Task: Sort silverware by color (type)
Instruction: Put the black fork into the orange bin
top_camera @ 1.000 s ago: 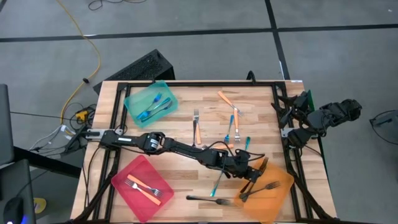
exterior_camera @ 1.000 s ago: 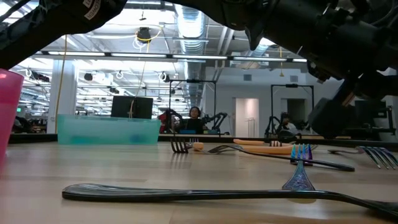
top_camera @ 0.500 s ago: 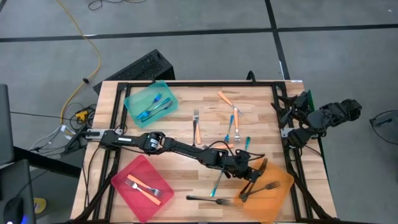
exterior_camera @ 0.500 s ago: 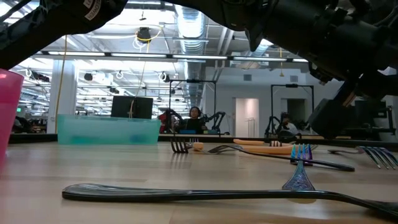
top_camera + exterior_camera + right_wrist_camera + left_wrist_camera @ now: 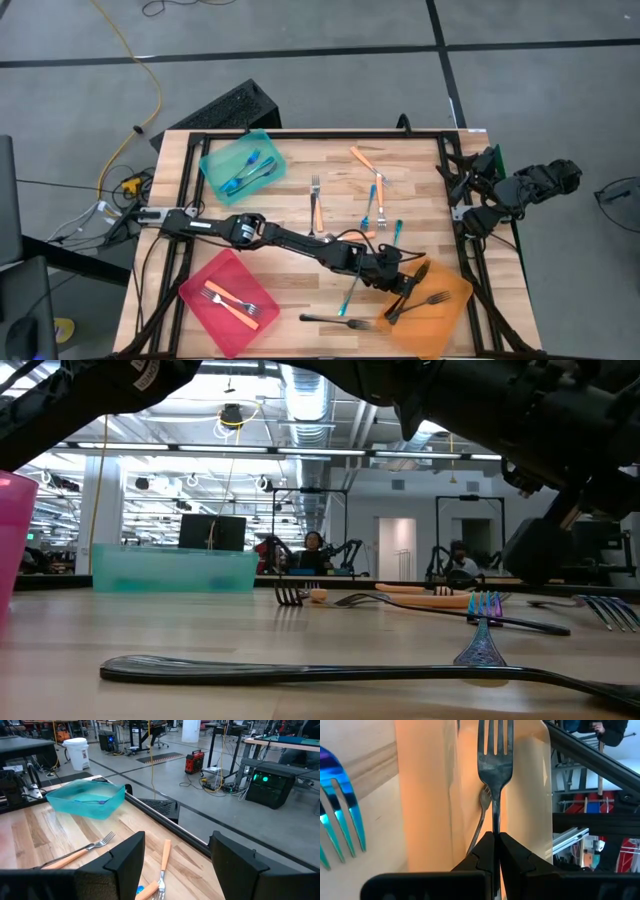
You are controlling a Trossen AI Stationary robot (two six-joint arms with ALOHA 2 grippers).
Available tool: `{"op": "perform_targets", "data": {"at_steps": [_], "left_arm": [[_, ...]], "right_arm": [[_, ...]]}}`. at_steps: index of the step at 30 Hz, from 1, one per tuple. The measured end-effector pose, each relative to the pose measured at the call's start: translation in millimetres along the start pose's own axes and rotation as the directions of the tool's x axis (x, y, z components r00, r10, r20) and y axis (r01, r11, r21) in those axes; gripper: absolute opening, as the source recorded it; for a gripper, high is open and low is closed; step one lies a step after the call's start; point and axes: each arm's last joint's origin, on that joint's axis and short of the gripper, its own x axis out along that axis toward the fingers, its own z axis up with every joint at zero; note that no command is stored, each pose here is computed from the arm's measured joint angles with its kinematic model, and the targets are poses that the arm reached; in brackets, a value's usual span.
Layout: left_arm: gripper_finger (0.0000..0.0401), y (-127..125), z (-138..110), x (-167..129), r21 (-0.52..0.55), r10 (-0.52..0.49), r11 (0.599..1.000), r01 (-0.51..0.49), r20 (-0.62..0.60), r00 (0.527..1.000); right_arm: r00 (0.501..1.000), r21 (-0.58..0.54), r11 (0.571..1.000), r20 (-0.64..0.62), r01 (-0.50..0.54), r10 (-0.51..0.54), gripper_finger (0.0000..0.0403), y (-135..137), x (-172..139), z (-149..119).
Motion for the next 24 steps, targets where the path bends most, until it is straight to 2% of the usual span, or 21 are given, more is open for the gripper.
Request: {"op": "perform_targets", "data": {"at_steps": [9,24], "left_arm": [[0.0000,-0.1,-0.3,0.0,0.004,-0.003,1.000,0.003,-0.010,1.000],[0.0027,-4.7,1.2,-0.5,0.023,-0.046,0.999,0.046,0.004,0.999]], "right_arm": [[1.000,0.000,1.000,0.000,0.000,0.000,0.0242,0.0,0.0,0.0],[1.000,0.000,1.000,0.000,0.000,0.000,0.0242,0.0,0.0,0.0]]}}
